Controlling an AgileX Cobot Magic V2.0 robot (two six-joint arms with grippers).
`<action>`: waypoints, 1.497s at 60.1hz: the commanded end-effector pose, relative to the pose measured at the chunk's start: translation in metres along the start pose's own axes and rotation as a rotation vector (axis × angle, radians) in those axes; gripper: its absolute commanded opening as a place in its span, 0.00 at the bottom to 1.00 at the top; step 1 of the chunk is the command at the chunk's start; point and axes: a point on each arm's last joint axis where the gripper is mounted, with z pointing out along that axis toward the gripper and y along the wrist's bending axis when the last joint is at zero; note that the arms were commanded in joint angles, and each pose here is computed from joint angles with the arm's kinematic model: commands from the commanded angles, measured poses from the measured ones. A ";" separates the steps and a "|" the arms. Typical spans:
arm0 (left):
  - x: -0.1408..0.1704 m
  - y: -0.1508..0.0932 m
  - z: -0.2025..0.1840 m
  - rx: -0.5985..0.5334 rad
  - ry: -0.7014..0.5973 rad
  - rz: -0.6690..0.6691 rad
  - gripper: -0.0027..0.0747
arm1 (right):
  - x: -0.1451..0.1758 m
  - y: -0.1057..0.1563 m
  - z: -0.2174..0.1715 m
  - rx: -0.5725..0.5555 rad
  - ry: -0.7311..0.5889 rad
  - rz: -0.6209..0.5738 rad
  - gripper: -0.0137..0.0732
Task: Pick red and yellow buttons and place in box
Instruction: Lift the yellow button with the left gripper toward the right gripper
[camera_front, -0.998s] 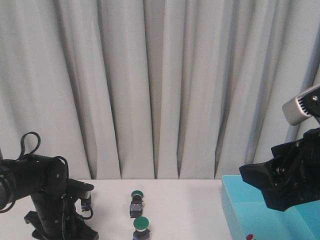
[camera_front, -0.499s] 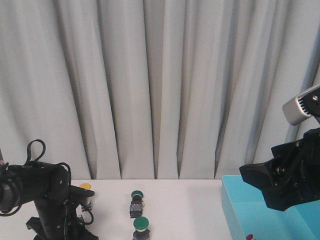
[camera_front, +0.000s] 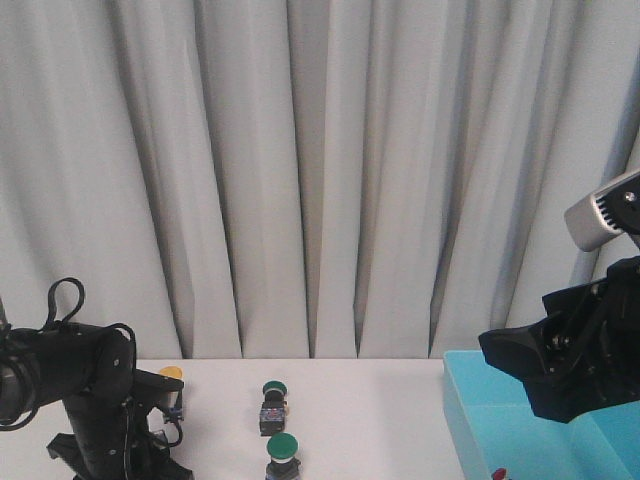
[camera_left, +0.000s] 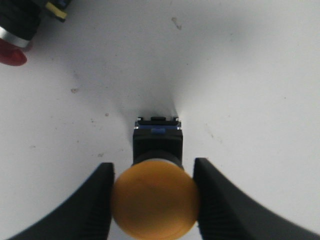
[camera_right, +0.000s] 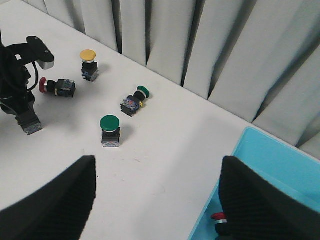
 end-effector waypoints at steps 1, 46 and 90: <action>-0.003 0.001 -0.023 0.002 -0.067 -0.008 0.28 | -0.014 -0.001 -0.012 0.024 -0.103 0.003 0.74; 0.016 -0.049 -0.199 0.499 -0.587 0.104 0.03 | -0.018 0.004 0.001 -0.032 -0.140 -0.335 0.74; 0.064 -0.109 -0.267 0.845 -0.662 0.306 0.04 | -0.029 0.068 0.048 -0.183 -0.241 -0.673 0.74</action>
